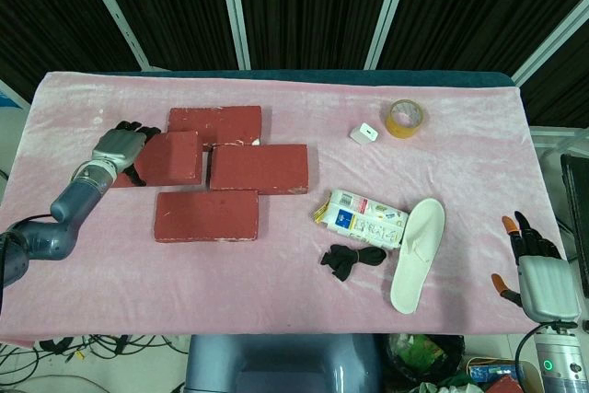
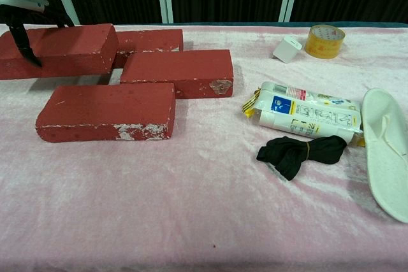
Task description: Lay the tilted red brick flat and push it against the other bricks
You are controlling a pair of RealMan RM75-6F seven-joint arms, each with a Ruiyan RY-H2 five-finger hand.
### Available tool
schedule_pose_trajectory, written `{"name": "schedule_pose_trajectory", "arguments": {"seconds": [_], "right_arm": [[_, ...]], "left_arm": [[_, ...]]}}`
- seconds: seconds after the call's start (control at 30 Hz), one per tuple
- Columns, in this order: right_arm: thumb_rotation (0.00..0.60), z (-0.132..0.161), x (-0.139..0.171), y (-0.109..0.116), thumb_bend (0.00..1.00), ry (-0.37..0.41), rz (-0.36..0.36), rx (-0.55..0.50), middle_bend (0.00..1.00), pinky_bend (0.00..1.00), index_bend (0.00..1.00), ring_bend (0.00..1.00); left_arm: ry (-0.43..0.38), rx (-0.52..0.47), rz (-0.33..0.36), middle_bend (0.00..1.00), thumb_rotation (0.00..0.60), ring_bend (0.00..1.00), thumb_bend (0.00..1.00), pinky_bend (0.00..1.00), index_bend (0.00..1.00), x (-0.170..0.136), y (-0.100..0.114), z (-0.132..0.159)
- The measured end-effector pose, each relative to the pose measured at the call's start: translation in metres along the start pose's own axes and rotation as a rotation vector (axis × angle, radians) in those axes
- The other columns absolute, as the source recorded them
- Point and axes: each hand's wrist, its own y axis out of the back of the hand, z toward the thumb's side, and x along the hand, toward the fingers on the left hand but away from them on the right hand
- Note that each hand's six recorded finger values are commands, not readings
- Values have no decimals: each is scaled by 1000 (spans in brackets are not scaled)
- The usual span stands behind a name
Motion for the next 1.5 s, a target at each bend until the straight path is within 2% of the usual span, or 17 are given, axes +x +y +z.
{"name": "schedule_pose_trajectory", "arguments": {"seconds": [0.7, 1.5], "right_arm": [[600, 0, 0, 0, 148, -3, 3, -3, 11, 242, 89, 150], [600, -1, -1, -1, 148, -12, 6, 3, 11, 242, 89, 150]], "left_arm": [[-3, 14, -25, 185, 600, 0, 37, 0, 168, 14, -12, 12], [-14, 34, -25, 185, 600, 0, 38, 0, 168, 8, -13, 14]]}}
